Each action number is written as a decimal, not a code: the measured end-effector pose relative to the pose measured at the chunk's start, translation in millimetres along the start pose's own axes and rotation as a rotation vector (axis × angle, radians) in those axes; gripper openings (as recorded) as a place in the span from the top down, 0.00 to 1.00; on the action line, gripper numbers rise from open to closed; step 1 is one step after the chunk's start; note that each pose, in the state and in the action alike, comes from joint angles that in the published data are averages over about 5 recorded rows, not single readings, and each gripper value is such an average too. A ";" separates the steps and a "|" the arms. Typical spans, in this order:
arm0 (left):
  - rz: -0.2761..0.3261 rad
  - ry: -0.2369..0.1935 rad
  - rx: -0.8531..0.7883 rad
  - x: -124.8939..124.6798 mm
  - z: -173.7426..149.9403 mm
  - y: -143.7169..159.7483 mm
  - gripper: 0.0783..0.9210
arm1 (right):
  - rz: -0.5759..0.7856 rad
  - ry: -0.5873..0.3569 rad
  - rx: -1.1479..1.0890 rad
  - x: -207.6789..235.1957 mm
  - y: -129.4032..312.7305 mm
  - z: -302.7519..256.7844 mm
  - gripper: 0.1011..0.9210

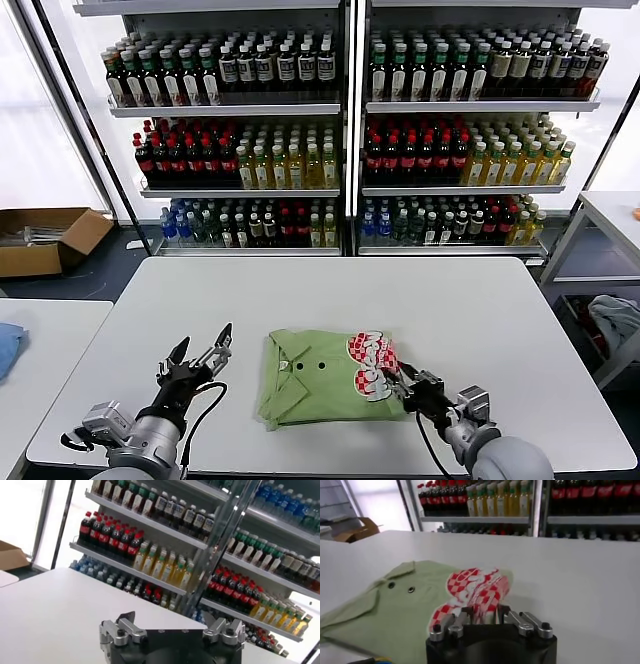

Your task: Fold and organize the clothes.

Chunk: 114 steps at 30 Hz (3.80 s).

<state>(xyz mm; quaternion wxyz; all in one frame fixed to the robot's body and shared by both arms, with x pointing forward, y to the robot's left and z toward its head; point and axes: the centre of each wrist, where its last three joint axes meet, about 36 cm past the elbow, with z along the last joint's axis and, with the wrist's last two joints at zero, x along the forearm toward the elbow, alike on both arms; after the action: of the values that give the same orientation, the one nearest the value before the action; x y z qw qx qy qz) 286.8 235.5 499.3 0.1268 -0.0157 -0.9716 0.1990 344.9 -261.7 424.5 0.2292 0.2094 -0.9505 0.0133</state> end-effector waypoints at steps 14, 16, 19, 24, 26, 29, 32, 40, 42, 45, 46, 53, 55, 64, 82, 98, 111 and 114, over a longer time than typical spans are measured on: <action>0.000 -0.004 -0.001 1.4 -0.6 -1.2 0.12 | 0.049 -0.133 0.022 -7.9 15.5 -9.1 0.15; -0.003 -0.004 -0.003 2.4 -0.8 -0.5 0.12 | 0.044 -0.139 0.016 -18.0 23.3 -8.2 0.13; -0.007 -0.005 -0.005 3.8 -1.0 0.8 0.12 | 0.044 -0.139 0.003 -34.0 33.2 -5.8 0.12; -0.008 -0.005 -0.005 3.2 -0.4 1.7 0.12 | 0.053 -0.097 -0.023 -56.8 41.9 3.7 0.12; -0.008 -0.004 -0.004 2.1 0.4 1.7 0.12 | 0.054 -0.068 -0.031 -63.2 43.7 9.1 0.12; -0.007 -0.002 -0.004 0.5 1.4 1.8 0.12 | 0.057 -0.027 -0.039 -69.3 45.5 14.5 0.12; -0.007 -0.001 -0.005 -0.1 1.8 2.3 0.12 | 0.058 -0.004 -0.048 -72.5 47.5 16.0 0.12; -0.005 -0.003 -0.008 -0.5 1.2 2.4 0.12 | 0.046 -0.063 -0.047 -71.8 61.4 -7.4 0.12; -0.003 -0.003 -0.007 -0.8 1.3 1.8 0.12 | 0.035 -0.084 -0.040 -72.1 66.9 -12.8 0.12; -0.004 -0.003 -0.004 -0.6 1.7 1.6 0.12 | 0.021 -0.096 -0.031 -75.4 76.4 -15.8 0.12; -0.005 -0.002 -0.003 -0.3 1.8 1.7 0.12 | 0.019 -0.094 -0.029 -77.2 79.7 -15.2 0.12; -0.010 -0.006 0.002 2.2 1.9 2.2 0.12 | 0.049 -0.028 -0.018 -87.3 94.5 -2.0 0.12; -0.010 -0.006 0.004 1.8 2.4 1.7 0.12 | 0.060 -0.009 -0.013 -87.6 96.7 1.4 0.12; -0.007 -0.004 0.003 -0.1 4.0 1.0 0.12 | 0.074 -0.006 -0.020 -85.4 103.9 -1.9 0.12; -0.016 -0.012 0.000 1.3 1.9 3.4 0.12 | -0.019 -0.022 0.012 -109.0 143.1 -4.6 0.12; -0.007 -0.041 -0.035 -4.2 1.3 9.6 0.12 | 0.031 -0.229 -0.023 -61.3 94.3 -28.8 0.12; 0.022 -0.098 -0.084 -6.1 3.3 22.3 0.12 | 0.208 -0.321 -0.042 -2.5 5.0 -8.5 0.12; 0.036 -0.115 -0.102 -5.6 4.1 28.1 0.12 | 0.237 -0.332 -0.047 10.2 -8.7 -1.7 0.12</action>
<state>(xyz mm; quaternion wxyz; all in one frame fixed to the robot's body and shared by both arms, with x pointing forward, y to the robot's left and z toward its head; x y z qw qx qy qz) 290.6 259.3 483.4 0.0663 -0.0283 -0.9857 0.1522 340.9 -273.5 429.9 0.0711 0.0900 -0.9933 -0.0164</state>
